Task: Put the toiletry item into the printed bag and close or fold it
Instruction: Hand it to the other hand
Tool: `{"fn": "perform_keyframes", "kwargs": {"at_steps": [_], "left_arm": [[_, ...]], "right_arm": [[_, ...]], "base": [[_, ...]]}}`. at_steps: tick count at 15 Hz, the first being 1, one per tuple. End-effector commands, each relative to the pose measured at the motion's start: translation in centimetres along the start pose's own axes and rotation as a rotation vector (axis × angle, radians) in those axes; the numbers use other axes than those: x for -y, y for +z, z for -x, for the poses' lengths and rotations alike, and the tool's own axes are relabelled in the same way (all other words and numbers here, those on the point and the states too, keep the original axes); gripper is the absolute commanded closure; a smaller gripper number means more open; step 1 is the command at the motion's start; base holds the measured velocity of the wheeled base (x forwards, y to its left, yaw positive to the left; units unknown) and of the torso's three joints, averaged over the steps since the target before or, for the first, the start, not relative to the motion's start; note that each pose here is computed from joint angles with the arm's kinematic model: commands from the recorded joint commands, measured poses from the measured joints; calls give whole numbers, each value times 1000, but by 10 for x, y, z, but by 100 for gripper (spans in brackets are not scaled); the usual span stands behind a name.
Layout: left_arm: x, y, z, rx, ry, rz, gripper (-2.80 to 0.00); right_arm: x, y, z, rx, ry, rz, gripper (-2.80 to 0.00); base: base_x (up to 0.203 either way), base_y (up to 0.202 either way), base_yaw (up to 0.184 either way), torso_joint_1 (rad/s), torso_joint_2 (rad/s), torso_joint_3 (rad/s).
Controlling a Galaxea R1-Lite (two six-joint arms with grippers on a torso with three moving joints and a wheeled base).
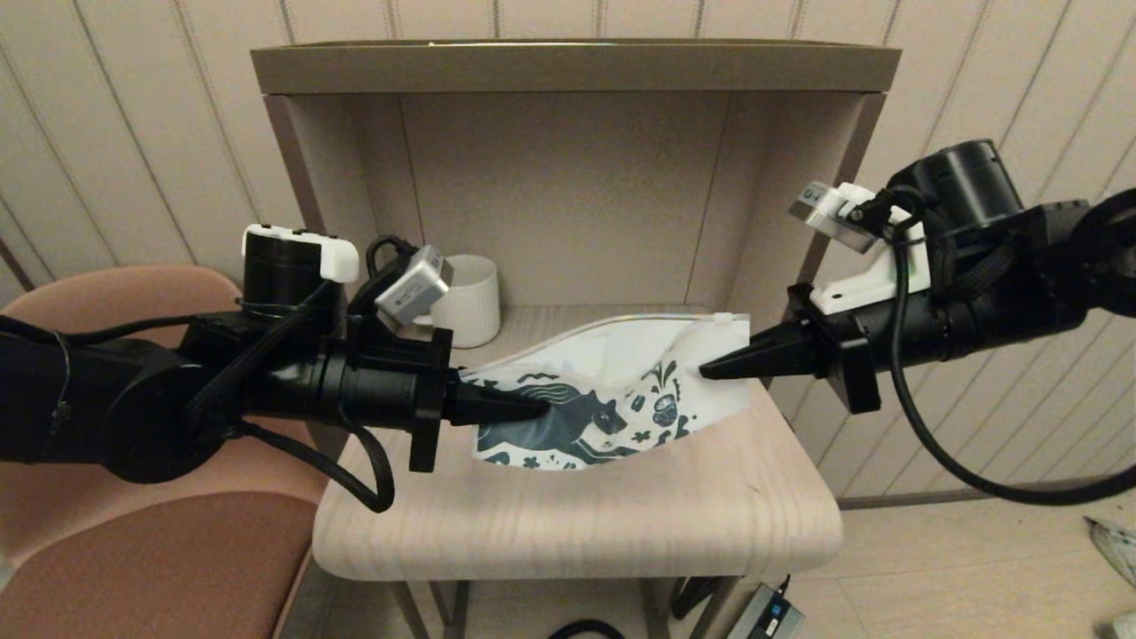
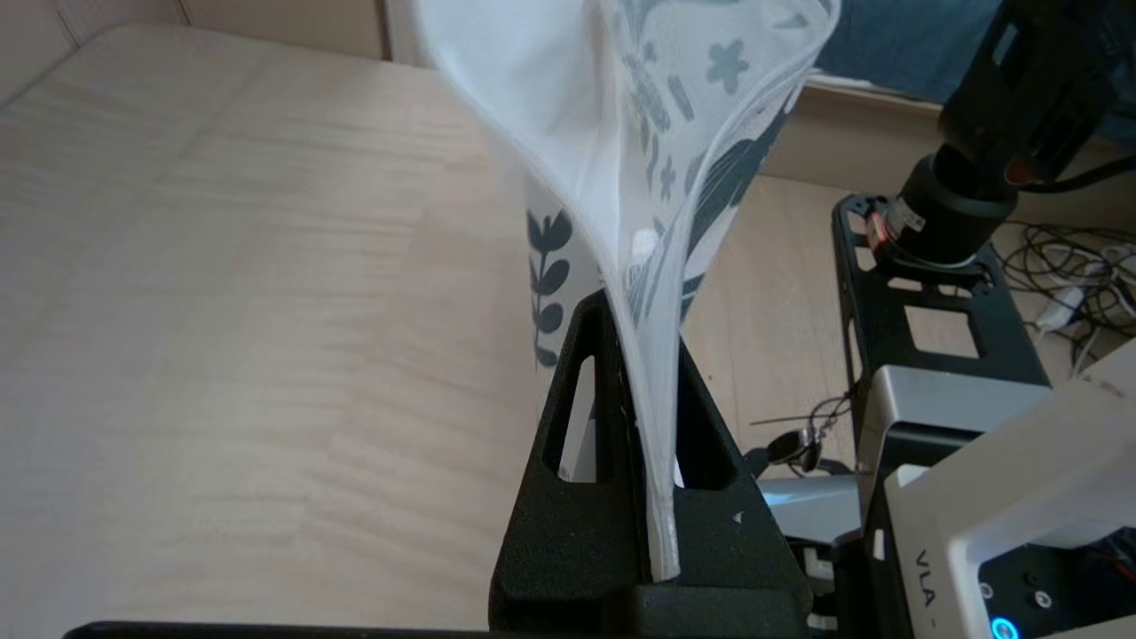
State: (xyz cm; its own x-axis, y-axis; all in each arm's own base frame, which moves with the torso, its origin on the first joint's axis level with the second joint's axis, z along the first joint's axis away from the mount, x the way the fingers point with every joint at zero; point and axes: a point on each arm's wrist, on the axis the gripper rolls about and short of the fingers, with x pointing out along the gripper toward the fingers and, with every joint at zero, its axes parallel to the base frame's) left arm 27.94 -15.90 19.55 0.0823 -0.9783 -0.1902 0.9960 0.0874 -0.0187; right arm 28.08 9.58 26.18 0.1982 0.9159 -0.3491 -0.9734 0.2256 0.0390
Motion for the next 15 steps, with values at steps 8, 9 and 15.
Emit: {"fn": "perform_keyframes", "kwargs": {"at_steps": [8,9,15], "left_arm": [[-3,0,3,15,-37,7,0],[-4,2,4,22,-44,6,0],[-5,1,6,26,-53,8,0]], "right_arm": [[3,-4,4,3,-12,-7,-280],[4,-5,2,2,-9,-10,-280],[10,-8,0,44,34,4,0]], "base": [[0,0,0,0,0,0],[0,0,0,0,0,0],[0,0,0,0,0,0]]}}
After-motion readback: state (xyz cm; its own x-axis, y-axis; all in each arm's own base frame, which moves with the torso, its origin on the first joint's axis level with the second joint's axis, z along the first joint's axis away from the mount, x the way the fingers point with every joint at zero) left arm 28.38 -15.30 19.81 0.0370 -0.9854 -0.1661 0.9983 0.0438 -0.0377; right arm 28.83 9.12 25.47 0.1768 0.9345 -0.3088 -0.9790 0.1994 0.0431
